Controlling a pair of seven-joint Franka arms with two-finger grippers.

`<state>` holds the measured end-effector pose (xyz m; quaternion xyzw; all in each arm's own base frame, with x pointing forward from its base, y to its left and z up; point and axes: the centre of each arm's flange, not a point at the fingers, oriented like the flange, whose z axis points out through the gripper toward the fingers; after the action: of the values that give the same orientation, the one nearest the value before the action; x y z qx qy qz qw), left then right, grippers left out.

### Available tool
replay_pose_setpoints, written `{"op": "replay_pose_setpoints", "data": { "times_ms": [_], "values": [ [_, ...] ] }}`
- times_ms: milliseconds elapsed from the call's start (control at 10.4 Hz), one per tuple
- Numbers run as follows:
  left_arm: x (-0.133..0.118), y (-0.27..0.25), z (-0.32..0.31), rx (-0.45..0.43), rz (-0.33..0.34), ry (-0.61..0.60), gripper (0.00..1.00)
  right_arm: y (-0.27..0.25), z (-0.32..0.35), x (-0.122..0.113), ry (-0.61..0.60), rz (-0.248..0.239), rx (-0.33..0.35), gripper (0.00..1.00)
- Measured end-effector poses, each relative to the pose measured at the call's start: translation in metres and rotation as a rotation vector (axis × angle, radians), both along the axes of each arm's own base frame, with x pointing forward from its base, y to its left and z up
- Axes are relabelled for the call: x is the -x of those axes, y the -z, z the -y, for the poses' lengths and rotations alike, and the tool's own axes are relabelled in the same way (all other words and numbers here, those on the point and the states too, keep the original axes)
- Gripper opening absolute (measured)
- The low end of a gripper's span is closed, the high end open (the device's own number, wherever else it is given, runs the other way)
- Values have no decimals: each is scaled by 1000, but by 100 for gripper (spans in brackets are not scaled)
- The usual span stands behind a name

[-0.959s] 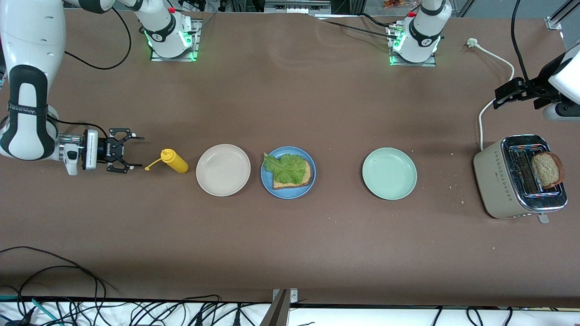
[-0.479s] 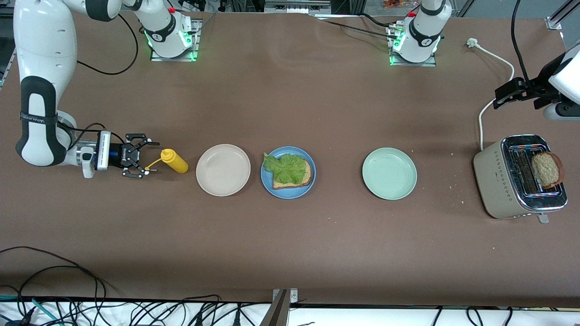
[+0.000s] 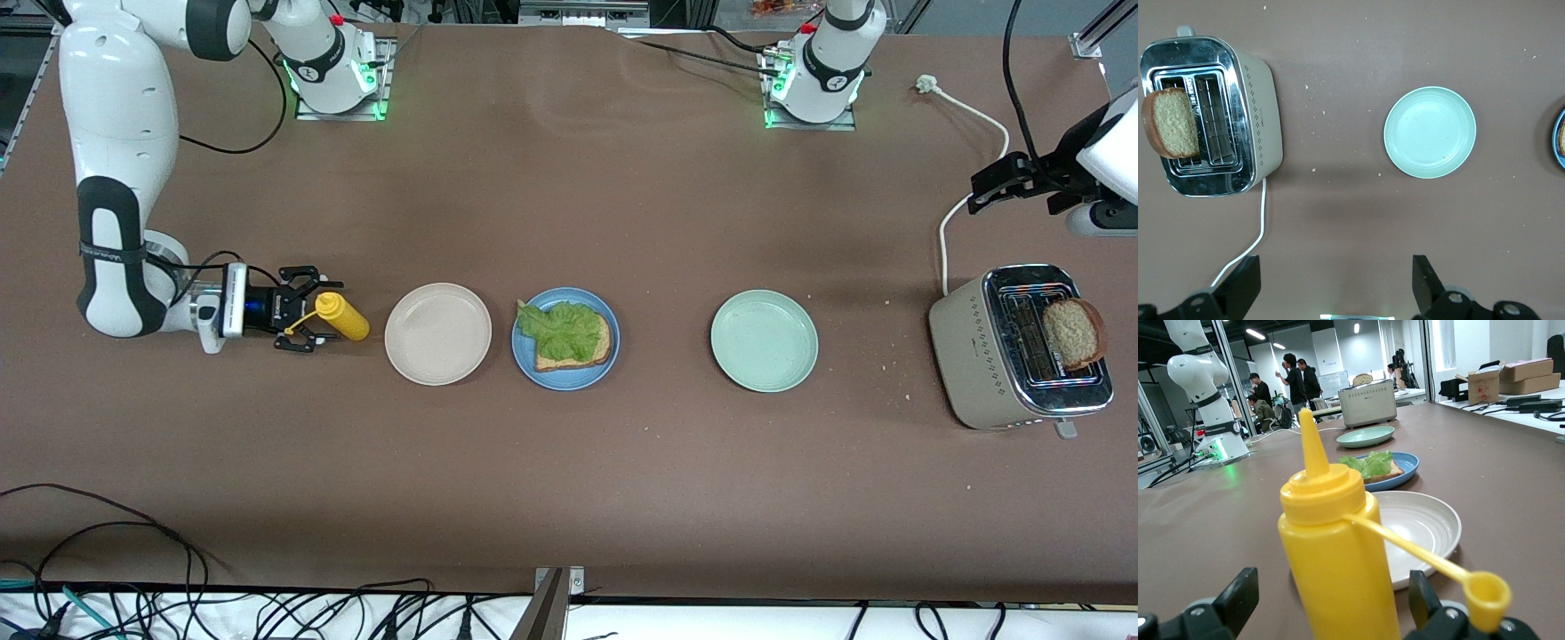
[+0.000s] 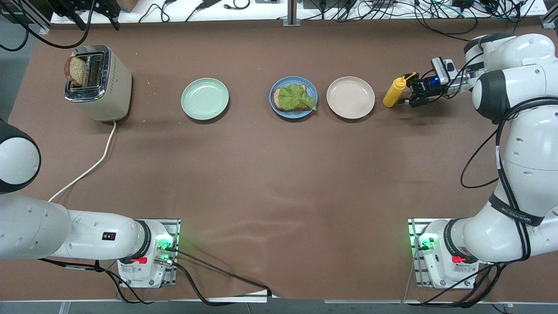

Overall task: Make sandwich in blue plate with both arms
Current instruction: 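Move the right gripper to the yellow bottle and grasp it, then lift the yellow bottle with the right gripper toward the blue plate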

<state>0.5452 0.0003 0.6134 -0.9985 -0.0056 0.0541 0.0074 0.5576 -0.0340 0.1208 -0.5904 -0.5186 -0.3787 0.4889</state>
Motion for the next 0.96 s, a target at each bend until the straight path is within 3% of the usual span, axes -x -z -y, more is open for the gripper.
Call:
{"op": "replay_pose_setpoints", "data": {
  "times_ms": [96,383,479,575,671,959],
  "values": [
    [0,0,0,0,0,0,100,3,-4,-1,2,3,-9,94],
    [0,0,1,0,0,2,100,-1,-6,-8,2,24,-13,47],
    [0,0,2,0,0,3,100,-3,-7,-11,0,33,-7,39],
    [0,0,2,0,0,3,100,-5,-7,-15,6,20,5,26],
    [0,0,2,0,0,3,100,-9,-9,-21,3,-30,30,17],
    [0,0,2,0,0,3,100,-50,-33,-62,-75,-162,169,16]
  ]
}}
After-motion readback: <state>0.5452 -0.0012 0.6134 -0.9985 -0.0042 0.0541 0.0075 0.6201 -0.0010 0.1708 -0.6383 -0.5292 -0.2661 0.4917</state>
